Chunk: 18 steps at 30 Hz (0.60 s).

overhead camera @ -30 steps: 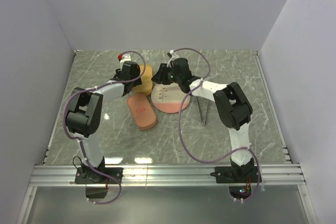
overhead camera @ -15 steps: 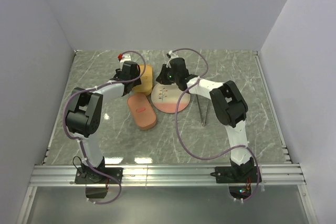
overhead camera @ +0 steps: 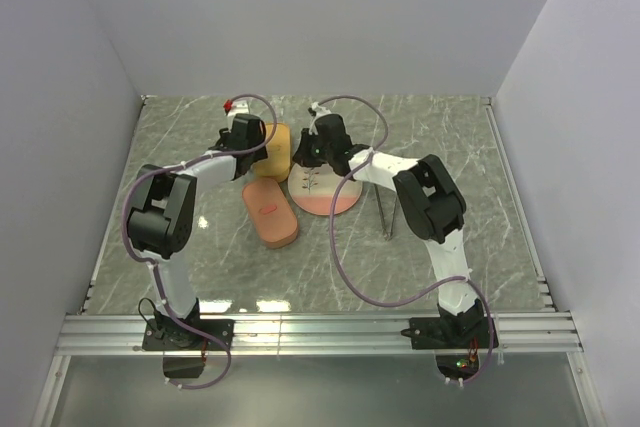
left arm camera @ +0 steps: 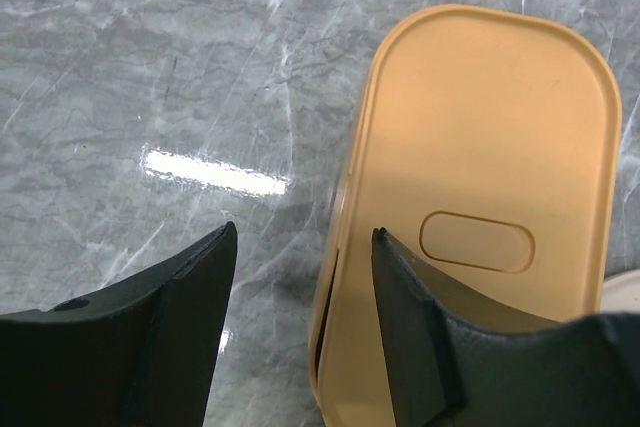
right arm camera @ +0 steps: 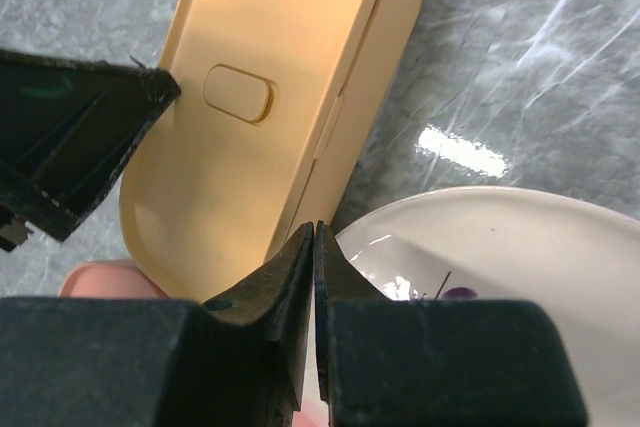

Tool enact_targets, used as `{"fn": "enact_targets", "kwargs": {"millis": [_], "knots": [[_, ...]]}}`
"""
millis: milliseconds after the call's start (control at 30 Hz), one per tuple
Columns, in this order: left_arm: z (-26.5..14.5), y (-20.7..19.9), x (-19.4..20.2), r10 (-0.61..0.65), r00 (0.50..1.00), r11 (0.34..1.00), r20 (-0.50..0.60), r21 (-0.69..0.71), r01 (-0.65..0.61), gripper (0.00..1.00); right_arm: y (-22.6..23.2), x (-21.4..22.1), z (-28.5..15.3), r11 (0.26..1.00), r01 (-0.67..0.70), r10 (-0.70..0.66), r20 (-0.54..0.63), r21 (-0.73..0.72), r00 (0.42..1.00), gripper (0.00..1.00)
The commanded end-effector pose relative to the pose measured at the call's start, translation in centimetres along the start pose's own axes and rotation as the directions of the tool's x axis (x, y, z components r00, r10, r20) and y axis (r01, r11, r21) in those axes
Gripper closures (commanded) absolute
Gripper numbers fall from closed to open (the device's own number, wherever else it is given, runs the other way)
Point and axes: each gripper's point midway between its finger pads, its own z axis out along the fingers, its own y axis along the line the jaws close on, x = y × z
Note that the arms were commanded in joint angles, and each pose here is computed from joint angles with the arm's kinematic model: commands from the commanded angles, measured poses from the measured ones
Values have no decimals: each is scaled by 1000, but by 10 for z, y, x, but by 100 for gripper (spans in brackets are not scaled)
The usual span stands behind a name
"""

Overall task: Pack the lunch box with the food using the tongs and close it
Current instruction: Put the lid back on the lunch box

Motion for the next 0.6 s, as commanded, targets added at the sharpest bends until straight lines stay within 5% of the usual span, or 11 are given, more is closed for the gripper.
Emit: {"fn": "enact_targets", "kwargs": {"millis": [0,567], "knots": [[4,-3,-11,-1,1000,1000,13,11,1,38,10,-2,-2,999,38,-38,11,-5,999,90],[10,-3,-16,0,1000,1000,20,15,0,38,29,5,-3,996,84,-84,-8,-15,996,90]]}}
